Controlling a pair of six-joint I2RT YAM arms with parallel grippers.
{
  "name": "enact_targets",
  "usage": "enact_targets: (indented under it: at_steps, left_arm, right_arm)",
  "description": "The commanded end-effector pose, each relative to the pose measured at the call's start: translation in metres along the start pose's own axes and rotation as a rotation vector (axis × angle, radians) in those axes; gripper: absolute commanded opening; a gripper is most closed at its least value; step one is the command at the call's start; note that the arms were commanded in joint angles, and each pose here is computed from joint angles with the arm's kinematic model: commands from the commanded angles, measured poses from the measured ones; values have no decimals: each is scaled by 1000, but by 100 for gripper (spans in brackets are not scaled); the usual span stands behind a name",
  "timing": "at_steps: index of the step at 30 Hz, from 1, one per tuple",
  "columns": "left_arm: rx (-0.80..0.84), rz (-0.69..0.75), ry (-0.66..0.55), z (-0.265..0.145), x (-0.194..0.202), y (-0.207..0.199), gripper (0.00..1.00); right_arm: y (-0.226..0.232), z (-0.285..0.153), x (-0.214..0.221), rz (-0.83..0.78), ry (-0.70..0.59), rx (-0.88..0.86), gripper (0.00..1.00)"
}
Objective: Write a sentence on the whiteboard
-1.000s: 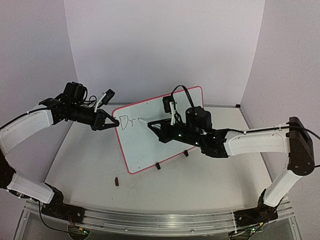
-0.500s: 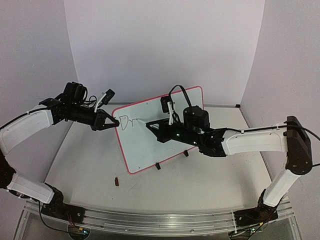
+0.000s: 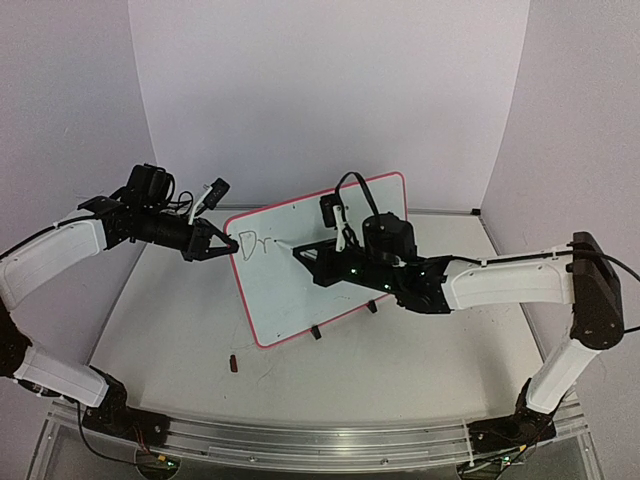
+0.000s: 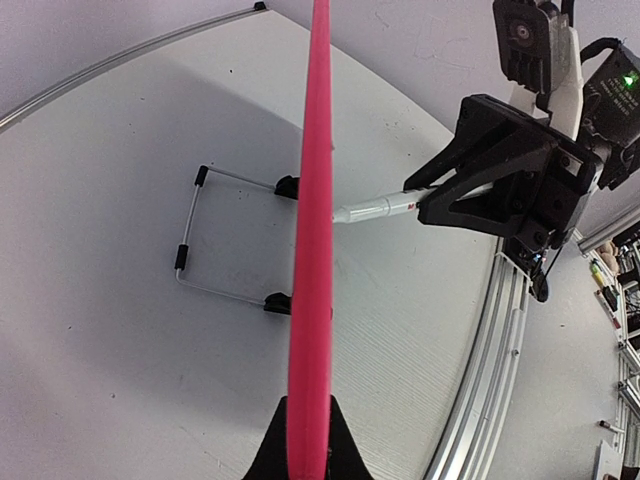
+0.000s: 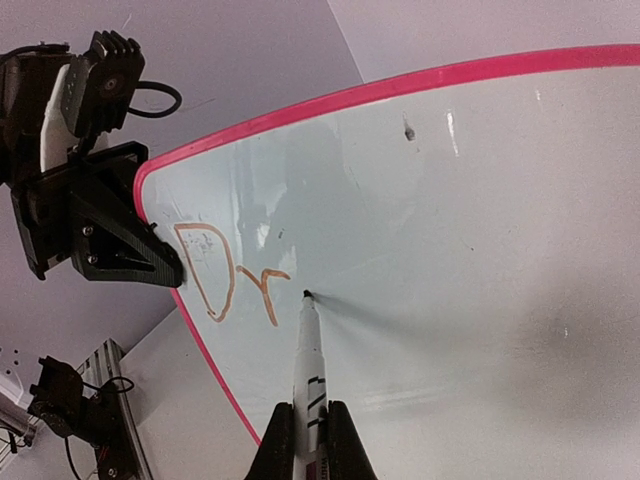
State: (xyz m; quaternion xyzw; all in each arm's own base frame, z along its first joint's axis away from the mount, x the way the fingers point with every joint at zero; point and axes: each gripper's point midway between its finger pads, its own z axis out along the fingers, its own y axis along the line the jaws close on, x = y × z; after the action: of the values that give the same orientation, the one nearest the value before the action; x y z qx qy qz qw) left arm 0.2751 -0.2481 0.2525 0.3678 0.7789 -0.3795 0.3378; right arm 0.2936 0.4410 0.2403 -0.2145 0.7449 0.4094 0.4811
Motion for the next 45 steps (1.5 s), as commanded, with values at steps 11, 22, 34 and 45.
enact_targets:
  at_steps: [11,22,34,45]
  left_arm:
    - [5,31,-2,0,-3,-3,0]
    - [6,30,-1,0,-3,-3,0]
    - [8,27,2,1,-2,-3,0]
    - [9,28,2,1,-2,-3,0]
  right_arm:
    - [-17,-12,-31,-2,-100,110,0]
    - [-3,-4,-35,-21,-99,41,0]
    - [2,8,-26,-18,-63,-3,0]
    - [-6,7,0,14,-2,2,0]
